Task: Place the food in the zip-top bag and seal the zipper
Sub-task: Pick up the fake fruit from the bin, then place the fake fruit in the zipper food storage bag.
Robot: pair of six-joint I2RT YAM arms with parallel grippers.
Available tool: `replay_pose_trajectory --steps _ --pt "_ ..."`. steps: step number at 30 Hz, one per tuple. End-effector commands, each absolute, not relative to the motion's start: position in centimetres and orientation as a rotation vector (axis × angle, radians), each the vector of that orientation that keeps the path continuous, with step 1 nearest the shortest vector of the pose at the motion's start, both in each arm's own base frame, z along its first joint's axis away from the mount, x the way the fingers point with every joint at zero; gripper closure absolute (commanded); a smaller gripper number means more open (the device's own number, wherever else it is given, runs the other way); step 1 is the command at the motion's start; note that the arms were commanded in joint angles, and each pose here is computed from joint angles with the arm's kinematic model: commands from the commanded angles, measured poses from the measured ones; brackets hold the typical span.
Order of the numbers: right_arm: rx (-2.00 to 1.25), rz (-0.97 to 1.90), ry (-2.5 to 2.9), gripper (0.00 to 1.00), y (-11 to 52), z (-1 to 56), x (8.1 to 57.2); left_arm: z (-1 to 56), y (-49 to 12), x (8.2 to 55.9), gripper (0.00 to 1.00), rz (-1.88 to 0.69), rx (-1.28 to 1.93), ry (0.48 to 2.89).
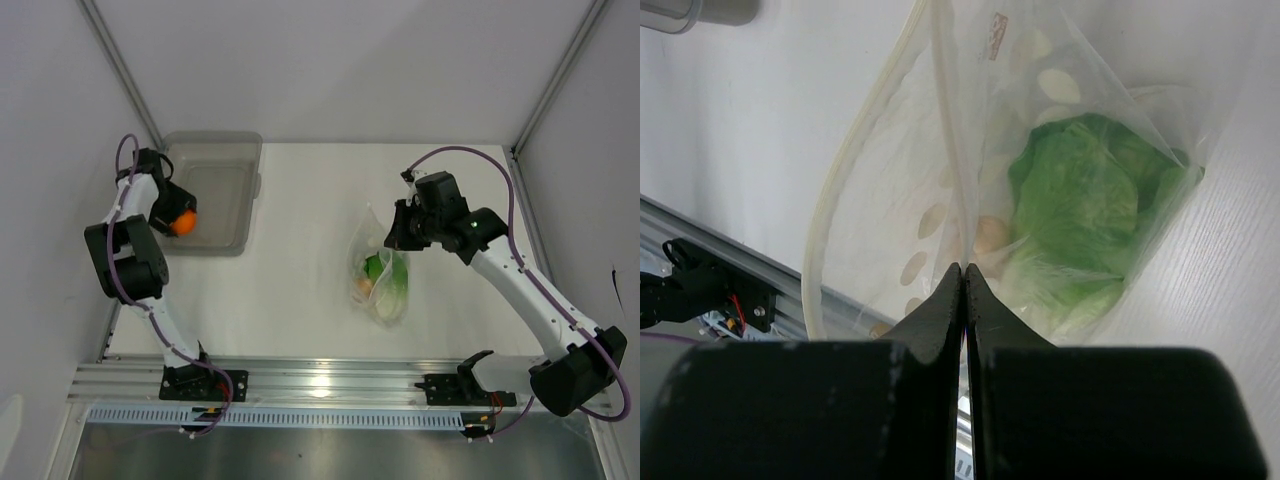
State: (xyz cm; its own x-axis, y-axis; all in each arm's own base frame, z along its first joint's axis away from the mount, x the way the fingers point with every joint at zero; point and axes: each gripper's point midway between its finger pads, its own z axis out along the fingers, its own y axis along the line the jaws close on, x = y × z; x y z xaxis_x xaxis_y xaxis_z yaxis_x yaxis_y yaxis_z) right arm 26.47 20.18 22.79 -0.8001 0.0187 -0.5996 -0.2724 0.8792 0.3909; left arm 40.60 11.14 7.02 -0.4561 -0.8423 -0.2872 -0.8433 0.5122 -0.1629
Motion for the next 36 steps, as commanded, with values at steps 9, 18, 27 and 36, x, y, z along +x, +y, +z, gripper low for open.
replay_pose_trajectory --steps 9,18,27,36 --pt "-0.119 0.608 2.407 1.0 19.9 24.1 27.4 21.3 -4.3 41.0 0.69 -0.473 -0.875 2.295" --pt "-0.102 0.622 2.421 1.0 20.1 23.9 27.2 26.6 -21.1 32.6 0.67 -0.81 -0.188 2.284" --pt "-0.086 0.617 2.43 1.0 20.0 23.7 27.2 31.9 -30.1 25.1 0.65 -1.127 0.309 2.145" --pt "-0.093 0.63 2.419 1.0 20.1 24.3 27.0 29.9 -35.1 22.1 0.63 -1.219 0.472 2.188"
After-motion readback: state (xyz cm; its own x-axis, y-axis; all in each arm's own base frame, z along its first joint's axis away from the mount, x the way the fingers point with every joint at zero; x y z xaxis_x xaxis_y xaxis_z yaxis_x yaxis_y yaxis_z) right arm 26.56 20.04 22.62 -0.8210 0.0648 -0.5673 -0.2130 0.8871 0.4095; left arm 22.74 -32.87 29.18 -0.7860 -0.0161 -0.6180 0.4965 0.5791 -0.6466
